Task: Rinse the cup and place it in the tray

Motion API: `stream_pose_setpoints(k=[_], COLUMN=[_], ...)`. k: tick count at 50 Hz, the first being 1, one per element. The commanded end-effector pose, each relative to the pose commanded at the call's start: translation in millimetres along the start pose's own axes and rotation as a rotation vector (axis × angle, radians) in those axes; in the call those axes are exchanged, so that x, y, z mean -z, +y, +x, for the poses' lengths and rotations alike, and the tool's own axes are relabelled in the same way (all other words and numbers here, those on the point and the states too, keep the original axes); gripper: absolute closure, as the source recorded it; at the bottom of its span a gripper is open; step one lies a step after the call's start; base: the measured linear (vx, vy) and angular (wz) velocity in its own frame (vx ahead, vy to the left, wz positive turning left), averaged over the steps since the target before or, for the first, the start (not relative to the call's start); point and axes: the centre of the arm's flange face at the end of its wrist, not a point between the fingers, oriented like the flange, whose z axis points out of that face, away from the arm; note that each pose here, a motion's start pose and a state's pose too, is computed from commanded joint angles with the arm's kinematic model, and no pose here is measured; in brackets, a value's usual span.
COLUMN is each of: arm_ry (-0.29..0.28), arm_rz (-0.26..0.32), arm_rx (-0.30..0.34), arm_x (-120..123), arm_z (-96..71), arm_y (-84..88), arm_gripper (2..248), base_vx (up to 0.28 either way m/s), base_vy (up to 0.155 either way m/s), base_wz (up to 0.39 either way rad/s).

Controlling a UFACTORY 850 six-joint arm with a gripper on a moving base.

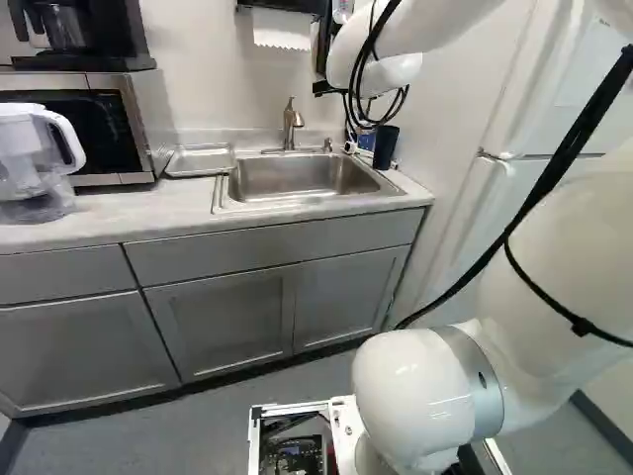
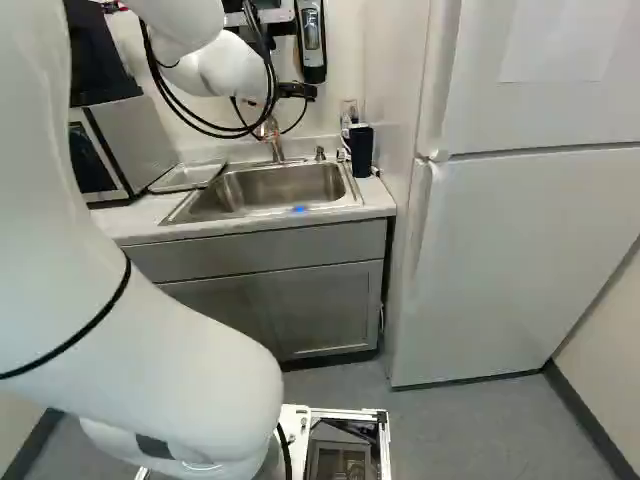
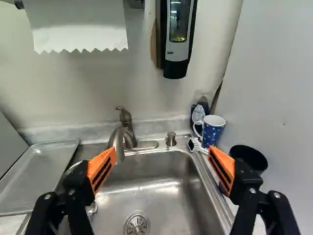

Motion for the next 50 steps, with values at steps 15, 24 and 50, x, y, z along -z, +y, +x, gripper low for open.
stream_pose_setpoints(k=[15,24,50], arm_ry=[0.000,0.000,0.000], arm_rz=[0.000,0.000,0.000], arm_rx=[0.000,0.000,0.000], arm_x=[0.0,0.0,0.0], arm_z=[0.0,0.0,0.0], arm_y=[0.0,0.0,0.0], arm_gripper=[3,3,3], base_vx=[0.103,0.092,0.013], base_vy=[0.033,0.031,0.006], base_wz=[-0.014,-0.015,-0.003])
